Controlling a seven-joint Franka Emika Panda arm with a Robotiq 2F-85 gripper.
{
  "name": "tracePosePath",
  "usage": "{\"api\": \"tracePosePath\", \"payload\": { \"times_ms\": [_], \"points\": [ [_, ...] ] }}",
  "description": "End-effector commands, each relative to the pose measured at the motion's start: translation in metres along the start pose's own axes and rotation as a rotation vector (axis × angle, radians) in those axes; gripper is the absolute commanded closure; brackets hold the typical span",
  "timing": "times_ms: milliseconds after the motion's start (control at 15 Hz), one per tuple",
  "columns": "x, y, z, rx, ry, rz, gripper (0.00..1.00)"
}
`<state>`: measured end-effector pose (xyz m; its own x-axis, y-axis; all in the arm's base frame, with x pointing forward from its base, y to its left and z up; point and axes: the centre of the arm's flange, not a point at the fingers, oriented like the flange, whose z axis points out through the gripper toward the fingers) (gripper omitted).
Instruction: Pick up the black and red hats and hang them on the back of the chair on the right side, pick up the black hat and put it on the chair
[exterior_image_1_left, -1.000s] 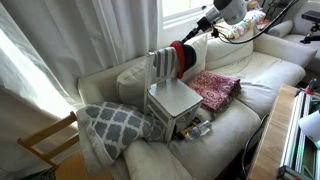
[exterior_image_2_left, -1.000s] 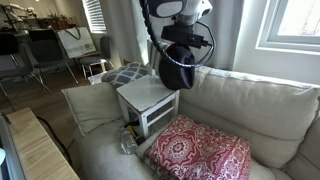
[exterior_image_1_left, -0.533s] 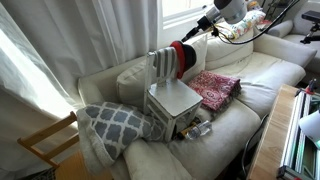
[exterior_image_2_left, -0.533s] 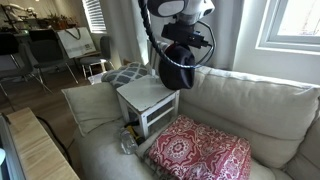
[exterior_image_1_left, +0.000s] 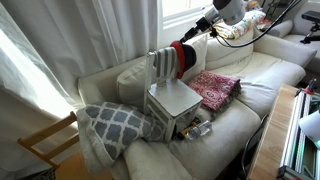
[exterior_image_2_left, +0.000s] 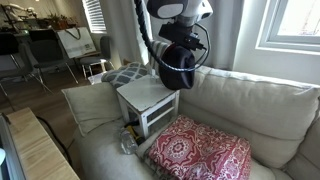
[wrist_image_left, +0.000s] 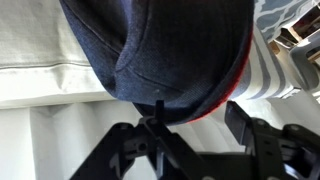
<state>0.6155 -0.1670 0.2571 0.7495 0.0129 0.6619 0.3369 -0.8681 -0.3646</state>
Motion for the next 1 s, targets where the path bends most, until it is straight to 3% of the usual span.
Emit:
{"api": "tracePosePath", "payload": {
  "times_ms": [0,67,200,400,533,933],
  "points": [
    [-0.0003,0.0023,0.0027,0.038,0.005,0.04,0.48],
    [-0.0002,0.0022,0.0031,0.039,0.006,0.044,0.63],
    [-0.0008,0.0021,0.0044,0.042,0.008,0.051,0.69],
    [-0.0015,0.0001,0.0055,0.06,-0.001,0.071,0.96],
    [-0.0021,-0.0008,0.007,0.064,-0.005,0.08,1.0],
    [0.0007,0.0002,0.0036,0.061,0.005,0.095,0.99]
  ]
}}
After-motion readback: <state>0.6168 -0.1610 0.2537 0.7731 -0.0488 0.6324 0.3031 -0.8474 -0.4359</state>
